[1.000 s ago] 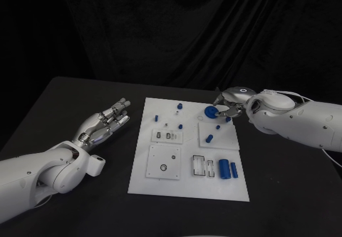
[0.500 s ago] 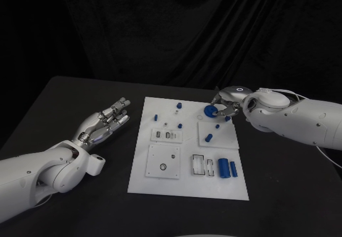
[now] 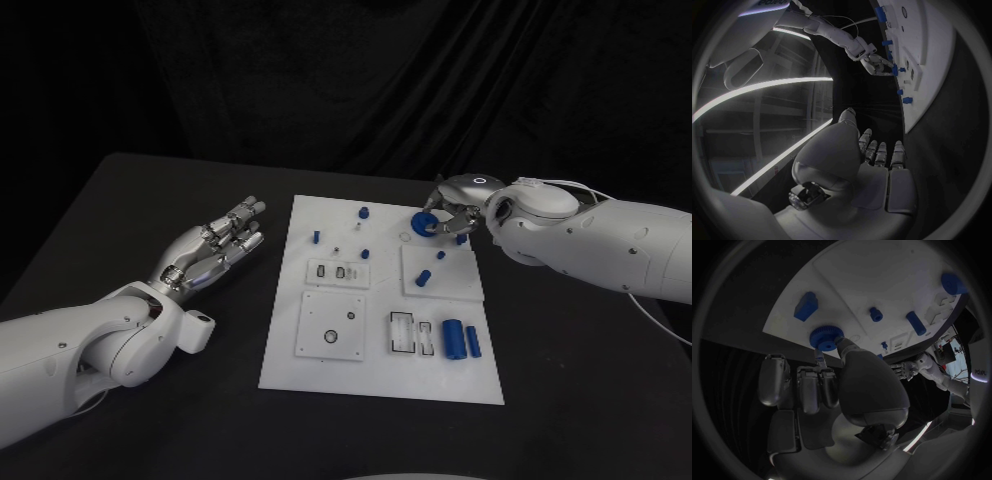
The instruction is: Assemble the parts on the task board
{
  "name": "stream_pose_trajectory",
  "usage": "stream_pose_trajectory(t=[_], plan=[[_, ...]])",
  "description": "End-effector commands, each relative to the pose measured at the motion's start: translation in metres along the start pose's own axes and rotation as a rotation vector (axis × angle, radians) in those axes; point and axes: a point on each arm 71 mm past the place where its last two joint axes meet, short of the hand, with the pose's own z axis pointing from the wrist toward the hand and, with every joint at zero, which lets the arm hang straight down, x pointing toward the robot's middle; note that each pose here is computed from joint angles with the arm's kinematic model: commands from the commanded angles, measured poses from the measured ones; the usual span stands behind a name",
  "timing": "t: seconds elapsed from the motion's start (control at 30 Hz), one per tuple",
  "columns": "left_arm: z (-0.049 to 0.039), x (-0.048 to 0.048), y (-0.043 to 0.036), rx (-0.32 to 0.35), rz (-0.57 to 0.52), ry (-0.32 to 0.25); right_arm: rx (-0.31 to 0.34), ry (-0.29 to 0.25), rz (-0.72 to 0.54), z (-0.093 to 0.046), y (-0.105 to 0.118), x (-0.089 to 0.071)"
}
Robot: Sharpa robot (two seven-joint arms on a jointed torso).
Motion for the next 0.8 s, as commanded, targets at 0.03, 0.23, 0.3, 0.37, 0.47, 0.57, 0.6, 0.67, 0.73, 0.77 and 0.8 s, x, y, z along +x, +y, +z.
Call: stream_pose_trajectory(t=[0.03,0.23,0.3,0.37,0.47,0.57,0.6,0.67,0.73,0.77,0.8], plan=[[-0.0012,0.0006,-0.0172,0.231,-0.01,0.008,-0.005,0.039,-0.003,-0.001,0.001,0.011],[-0.0016,0.0002,-0.0172,0.231,-0.01,0.007,-0.015,0.014,-0.001,-0.002,0.001,0.01],[-0.0016,0.0002,-0.0172,0.231,-0.011,0.008,-0.027,-0.007,0.002,-0.003,0.002,0.009],[-0.0018,0.0002,-0.0173,0.231,-0.011,0.008,-0.039,-0.027,0.006,-0.004,0.005,0.007],[-0.0025,-0.0002,-0.0175,0.23,-0.011,0.007,-0.062,-0.062,0.011,-0.006,0.009,0.003],[-0.0031,-0.0004,-0.0178,0.23,-0.01,0.006,-0.081,-0.101,0.013,-0.007,0.013,-0.004],[-0.0033,-0.0005,-0.0178,0.23,-0.01,0.005,-0.09,-0.118,0.013,-0.007,0.014,-0.008],[-0.0035,-0.0006,-0.0179,0.23,-0.01,0.005,-0.106,-0.149,0.013,-0.007,0.018,-0.015],[-0.0037,-0.0008,-0.018,0.229,-0.01,0.004,-0.124,-0.18,0.013,-0.007,0.023,-0.024],[-0.0038,-0.001,-0.018,0.229,-0.009,0.004,-0.132,-0.191,0.013,-0.007,0.025,-0.027],[-0.0038,-0.0011,-0.0179,0.229,-0.009,0.004,-0.14,-0.2,0.013,-0.007,0.027,-0.03]])
